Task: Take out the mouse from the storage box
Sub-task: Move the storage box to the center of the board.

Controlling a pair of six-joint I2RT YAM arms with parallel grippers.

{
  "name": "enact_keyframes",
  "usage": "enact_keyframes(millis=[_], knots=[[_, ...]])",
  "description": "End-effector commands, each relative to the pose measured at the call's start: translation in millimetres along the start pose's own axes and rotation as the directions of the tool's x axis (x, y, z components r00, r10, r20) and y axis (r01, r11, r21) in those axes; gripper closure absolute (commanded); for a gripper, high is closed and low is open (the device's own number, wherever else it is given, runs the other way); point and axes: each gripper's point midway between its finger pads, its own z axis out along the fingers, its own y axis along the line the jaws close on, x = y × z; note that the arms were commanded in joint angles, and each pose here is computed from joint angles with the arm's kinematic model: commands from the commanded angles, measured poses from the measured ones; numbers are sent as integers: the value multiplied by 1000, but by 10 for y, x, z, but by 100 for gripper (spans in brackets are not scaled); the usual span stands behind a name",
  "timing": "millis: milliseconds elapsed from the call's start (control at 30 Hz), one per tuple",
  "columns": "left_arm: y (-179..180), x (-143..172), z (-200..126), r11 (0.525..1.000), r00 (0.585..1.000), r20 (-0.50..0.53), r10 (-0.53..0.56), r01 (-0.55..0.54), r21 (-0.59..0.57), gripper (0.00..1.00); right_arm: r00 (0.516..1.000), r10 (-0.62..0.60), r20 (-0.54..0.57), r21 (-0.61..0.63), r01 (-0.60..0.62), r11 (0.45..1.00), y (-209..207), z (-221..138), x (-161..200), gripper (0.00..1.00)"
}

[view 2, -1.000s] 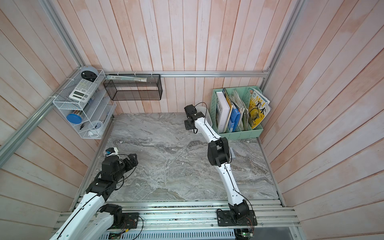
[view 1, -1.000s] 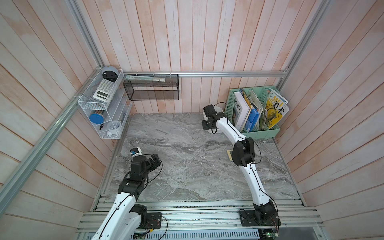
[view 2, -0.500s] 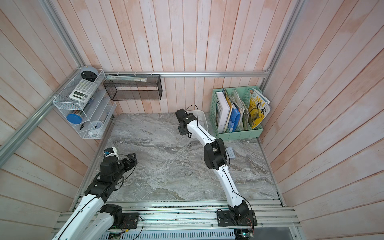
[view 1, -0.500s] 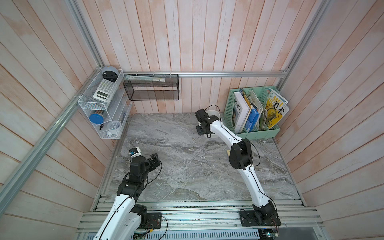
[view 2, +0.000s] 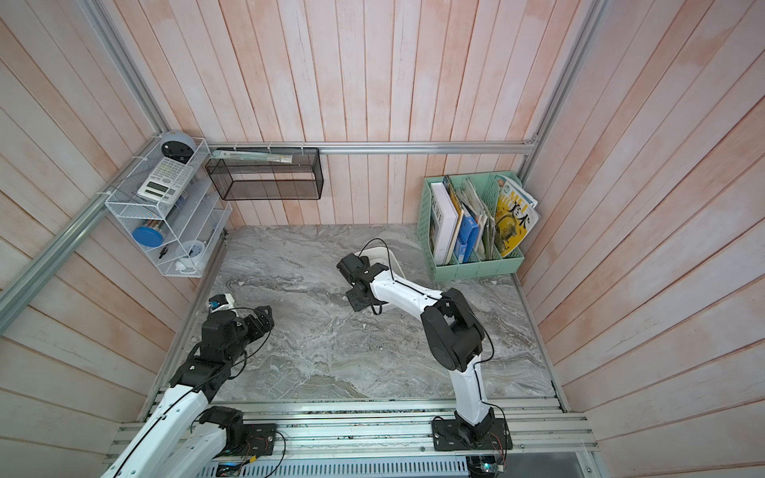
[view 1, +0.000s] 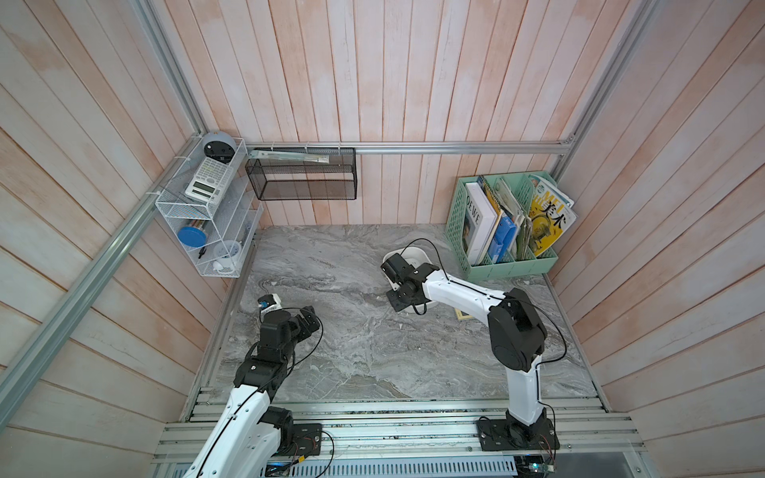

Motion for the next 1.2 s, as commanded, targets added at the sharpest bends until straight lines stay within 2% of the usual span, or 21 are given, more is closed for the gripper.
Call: enact_keyframes(millis=[0,133,267,467,567,633,733,867,1000,1167], knots=[[7,18,35,1000,1000,-6,19,-19,-8,0,998,11,65,-52,-8,999,177,-191,76,100],[-63,46,86,999,999,-26,31,-30,19,0,997,-9,79,-84,16,996,320,-316,348,100],[-260,122,187,996,992,-99,77,-73,49,0,993,-39,113,-75,48,996,417,-477,524,97],[-819,192,300,975,954,-213,212,-192,110,0,982,43,183,-49,-35,998,230,-752,658,63],[-1041,245,411,959,922,-268,279,-255,121,0,954,120,273,0,-124,992,-21,-963,690,55],[-1170,278,498,947,898,-301,320,-296,124,0,917,190,351,29,-213,977,-230,-1070,735,52],[-1385,384,630,916,851,-340,400,-372,146,0,862,260,435,7,-292,956,-452,-1160,823,46],[-1634,574,786,873,778,-398,486,-446,196,6,820,355,448,-19,-389,921,-695,-1174,1029,44],[-1773,735,959,847,719,-450,529,-481,227,18,803,394,448,-33,-425,904,-772,-1141,1192,43],[-1888,827,1131,839,690,-482,539,-490,237,25,798,398,452,-36,-430,902,-800,-1129,1293,41]])
